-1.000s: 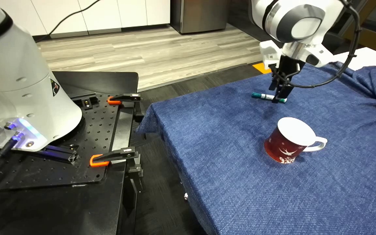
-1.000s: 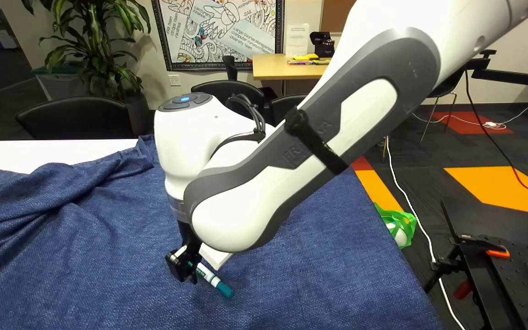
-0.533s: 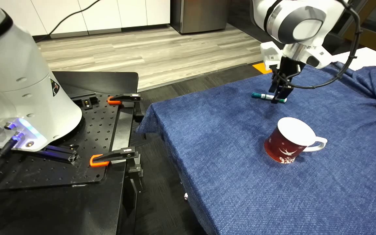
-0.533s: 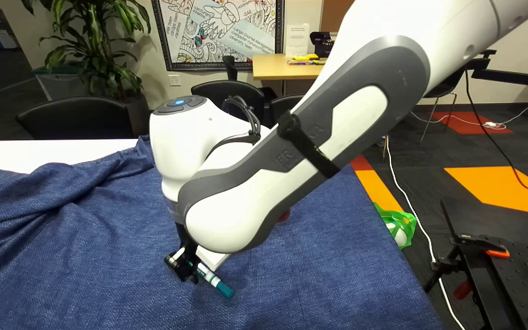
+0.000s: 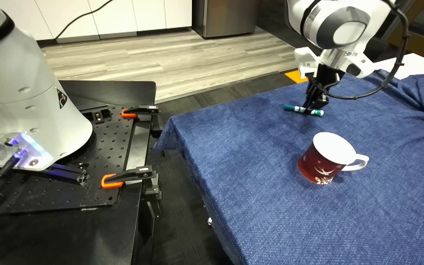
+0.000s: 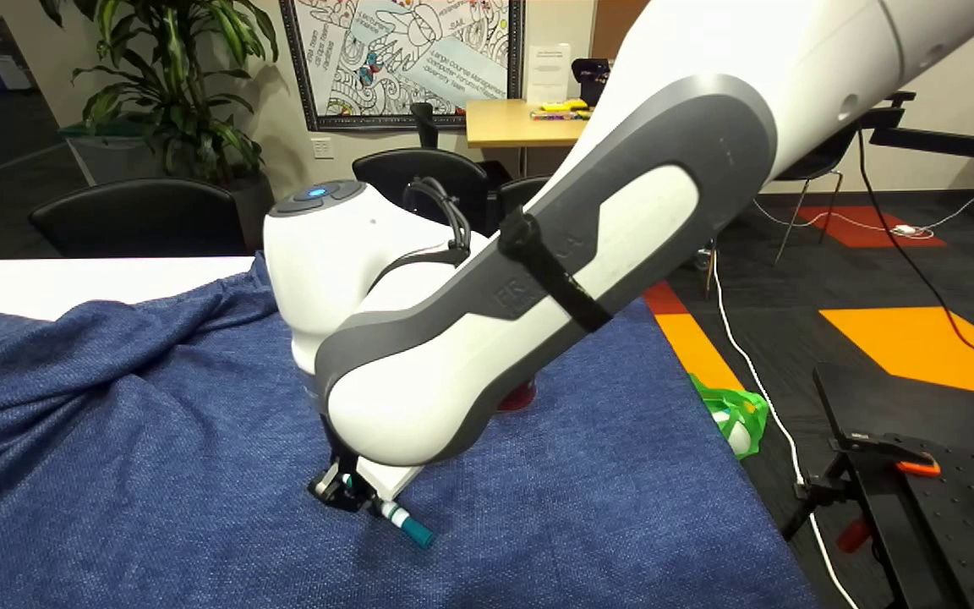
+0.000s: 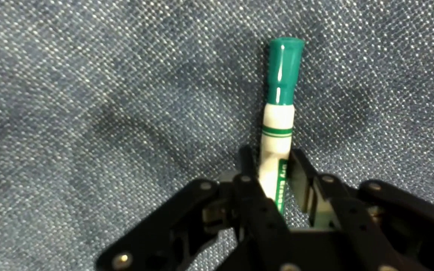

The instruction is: Pick up the marker and put it in the mug

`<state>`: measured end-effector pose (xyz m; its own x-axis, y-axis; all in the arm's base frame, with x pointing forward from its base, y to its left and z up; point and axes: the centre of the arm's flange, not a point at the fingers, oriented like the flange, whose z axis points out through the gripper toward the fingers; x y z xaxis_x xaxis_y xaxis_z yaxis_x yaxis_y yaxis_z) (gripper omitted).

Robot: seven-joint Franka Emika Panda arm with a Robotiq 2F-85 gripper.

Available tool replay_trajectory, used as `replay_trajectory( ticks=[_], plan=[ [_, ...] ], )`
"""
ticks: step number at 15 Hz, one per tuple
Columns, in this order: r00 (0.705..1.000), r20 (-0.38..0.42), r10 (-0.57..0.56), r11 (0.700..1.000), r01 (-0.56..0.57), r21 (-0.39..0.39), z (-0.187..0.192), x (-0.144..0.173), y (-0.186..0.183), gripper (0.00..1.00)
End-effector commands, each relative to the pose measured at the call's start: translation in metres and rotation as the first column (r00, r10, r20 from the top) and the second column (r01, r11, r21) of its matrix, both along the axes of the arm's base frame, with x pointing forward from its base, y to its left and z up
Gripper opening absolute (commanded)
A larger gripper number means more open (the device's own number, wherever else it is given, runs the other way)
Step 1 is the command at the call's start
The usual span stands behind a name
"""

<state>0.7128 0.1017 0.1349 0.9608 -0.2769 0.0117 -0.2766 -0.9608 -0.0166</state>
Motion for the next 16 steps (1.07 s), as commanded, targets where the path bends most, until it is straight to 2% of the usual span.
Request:
replay_trajectory(
  ticks=[1, 3, 8, 16],
  plan=[
    [1.0, -0.019, -0.002, 1.0, 0.002, -0.006, 0.004, 0.011, 0.001, 0.01],
    [1.0, -0.019, 0.0, 1.0, 0.0, -0.003, 0.006, 0.01, 0.002, 0.05],
    [1.0, -0.014, 0.026, 0.999, -0.025, 0.037, 0.055, -0.016, 0.005, 0.05],
    [0.993, -0.118, 0.029, 1.0, -0.028, 0.008, 0.152, -0.057, 0.01, 0.05]
  ],
)
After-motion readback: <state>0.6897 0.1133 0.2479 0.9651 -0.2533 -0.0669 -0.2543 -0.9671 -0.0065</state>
